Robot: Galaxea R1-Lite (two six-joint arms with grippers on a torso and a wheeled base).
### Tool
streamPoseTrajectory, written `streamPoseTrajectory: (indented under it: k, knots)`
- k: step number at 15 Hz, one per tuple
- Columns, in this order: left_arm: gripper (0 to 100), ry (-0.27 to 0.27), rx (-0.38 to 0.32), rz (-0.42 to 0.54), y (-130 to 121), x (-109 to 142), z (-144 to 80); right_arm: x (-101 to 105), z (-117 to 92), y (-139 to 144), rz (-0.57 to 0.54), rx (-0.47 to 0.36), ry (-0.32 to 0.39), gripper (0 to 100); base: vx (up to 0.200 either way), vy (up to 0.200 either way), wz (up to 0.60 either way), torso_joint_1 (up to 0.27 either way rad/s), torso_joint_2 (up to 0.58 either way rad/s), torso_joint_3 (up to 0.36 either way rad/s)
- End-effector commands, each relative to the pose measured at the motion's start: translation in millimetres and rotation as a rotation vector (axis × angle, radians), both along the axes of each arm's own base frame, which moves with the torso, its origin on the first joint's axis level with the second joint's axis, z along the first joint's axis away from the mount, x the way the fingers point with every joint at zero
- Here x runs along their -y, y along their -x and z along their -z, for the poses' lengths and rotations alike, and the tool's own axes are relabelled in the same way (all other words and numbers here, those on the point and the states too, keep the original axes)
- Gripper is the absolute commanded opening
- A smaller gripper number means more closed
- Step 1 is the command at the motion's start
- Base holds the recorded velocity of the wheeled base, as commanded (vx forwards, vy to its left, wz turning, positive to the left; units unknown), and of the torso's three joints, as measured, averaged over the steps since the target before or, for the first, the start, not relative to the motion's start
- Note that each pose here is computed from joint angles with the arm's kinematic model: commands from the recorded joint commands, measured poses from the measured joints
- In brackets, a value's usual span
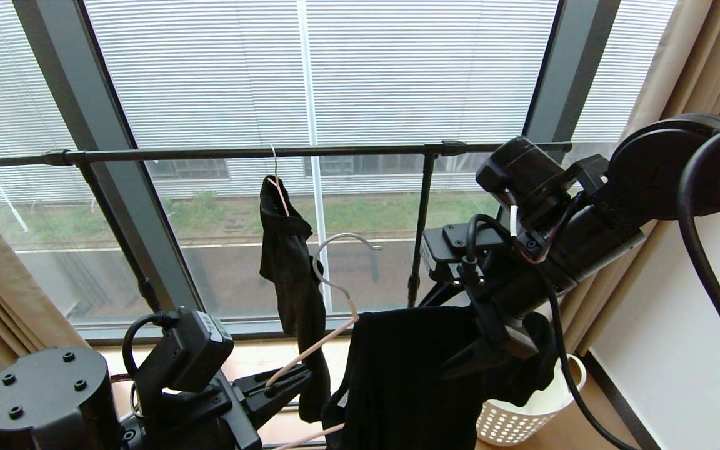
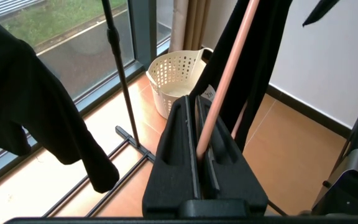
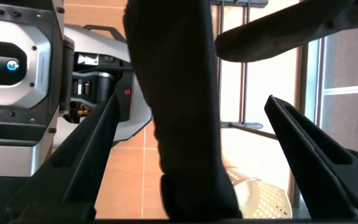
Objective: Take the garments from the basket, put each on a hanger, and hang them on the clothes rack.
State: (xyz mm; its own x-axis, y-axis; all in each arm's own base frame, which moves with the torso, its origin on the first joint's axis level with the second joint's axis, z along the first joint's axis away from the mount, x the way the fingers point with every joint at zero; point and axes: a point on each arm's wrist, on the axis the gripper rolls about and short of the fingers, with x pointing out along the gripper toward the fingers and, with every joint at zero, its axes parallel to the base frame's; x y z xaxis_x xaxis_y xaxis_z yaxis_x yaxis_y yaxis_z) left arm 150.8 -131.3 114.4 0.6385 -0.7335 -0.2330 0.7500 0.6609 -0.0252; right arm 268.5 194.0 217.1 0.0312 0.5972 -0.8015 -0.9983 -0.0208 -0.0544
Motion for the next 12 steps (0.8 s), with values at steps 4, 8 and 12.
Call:
streamPoseTrajectory:
  k: [4,8,12]
  knots:
    - [0,-0.003,-0.001,0.000,0.0,-0.1,0.6,1.0,-1.9,1.2,0.005,0.012,0.009,0,0.000,0.000,0.00,0.000,0.00,0.000]
    - [0,0.002,0.001,-0.002,-0.6,0.4,-0.3,1.1,-1.2,1.4,0.005,0.009,0.010,0,0.000,0.000,0.00,0.000,0.00,0.000]
    - [100,0.000,0.000,-0.005,-0.8,0.1,-0.1,3.5,-6.8,4.9,0.005,0.023,0.001,0,0.000,0.000,0.00,0.000,0.00,0.000]
